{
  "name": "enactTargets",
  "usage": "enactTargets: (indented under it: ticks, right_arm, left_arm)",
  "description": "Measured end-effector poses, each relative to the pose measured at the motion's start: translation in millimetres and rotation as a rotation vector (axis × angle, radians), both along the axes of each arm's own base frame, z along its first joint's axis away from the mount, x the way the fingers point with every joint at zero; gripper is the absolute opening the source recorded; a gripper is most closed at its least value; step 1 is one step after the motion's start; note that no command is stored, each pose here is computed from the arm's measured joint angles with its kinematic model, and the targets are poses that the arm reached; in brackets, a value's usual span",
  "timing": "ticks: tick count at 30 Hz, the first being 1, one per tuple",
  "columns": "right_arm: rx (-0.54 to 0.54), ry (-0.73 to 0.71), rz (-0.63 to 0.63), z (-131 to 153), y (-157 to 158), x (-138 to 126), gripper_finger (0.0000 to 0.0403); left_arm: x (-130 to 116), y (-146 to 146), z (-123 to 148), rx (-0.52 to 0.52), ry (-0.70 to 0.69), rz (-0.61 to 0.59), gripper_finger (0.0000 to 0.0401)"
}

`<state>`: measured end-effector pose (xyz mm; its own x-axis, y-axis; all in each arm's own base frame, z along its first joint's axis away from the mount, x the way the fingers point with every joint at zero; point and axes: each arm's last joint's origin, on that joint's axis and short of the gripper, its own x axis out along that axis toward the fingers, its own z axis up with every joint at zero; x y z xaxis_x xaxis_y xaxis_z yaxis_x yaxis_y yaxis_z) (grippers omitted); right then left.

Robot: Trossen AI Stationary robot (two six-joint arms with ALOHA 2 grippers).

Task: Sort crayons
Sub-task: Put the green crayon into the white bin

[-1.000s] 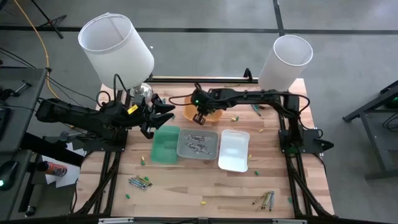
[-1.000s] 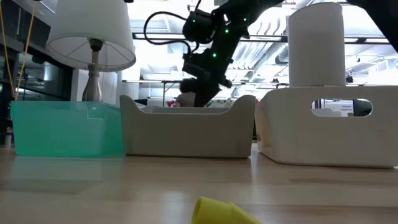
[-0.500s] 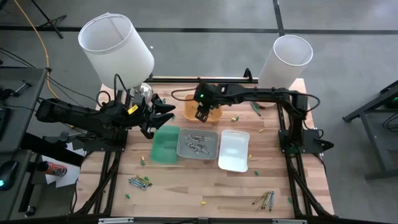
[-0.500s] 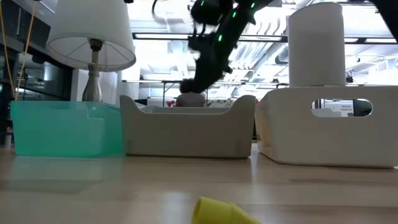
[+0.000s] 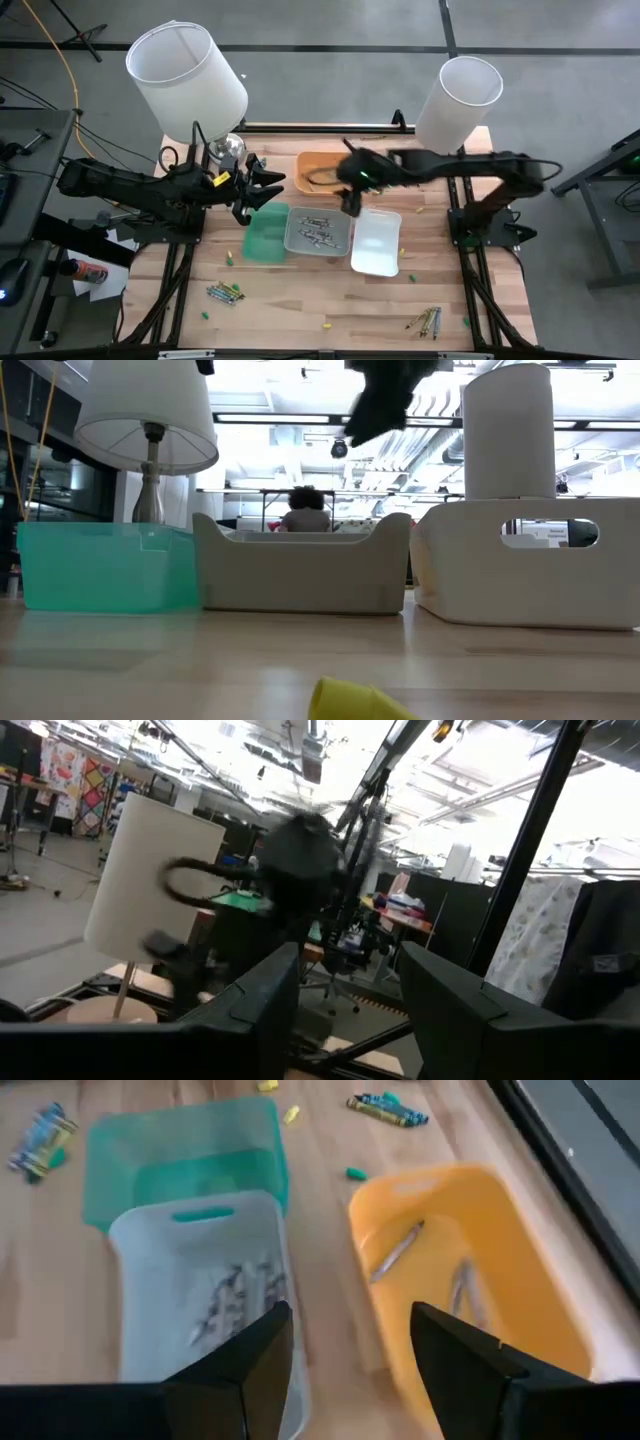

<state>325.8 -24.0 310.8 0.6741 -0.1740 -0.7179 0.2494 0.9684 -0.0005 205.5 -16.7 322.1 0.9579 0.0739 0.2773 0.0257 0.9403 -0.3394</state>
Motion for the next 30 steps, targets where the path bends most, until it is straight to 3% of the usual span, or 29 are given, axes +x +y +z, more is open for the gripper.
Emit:
enactTargets:
  ticks: [6,12,30]
  right_arm:
    - [0.188,-0.288,-0.094,-21.8,28.8,-55.9,0.0197]
    - [0.311,-0.623,-0.053,-26.2,42.8,-74.3,0.0197]
    - [0.281,-0.765,-0.001,-17.3,45.2,-71.1,0.0197]
  left_arm:
    - [0.4,0.3,-1.3,0.014,0.015,0.012,0.0161]
    - [0.5,0.3,-1.8,0.030,0.022,0.020,0.0161]
    - [0.8,0.2,-3.1,0.024,0.036,0.017,0.0161]
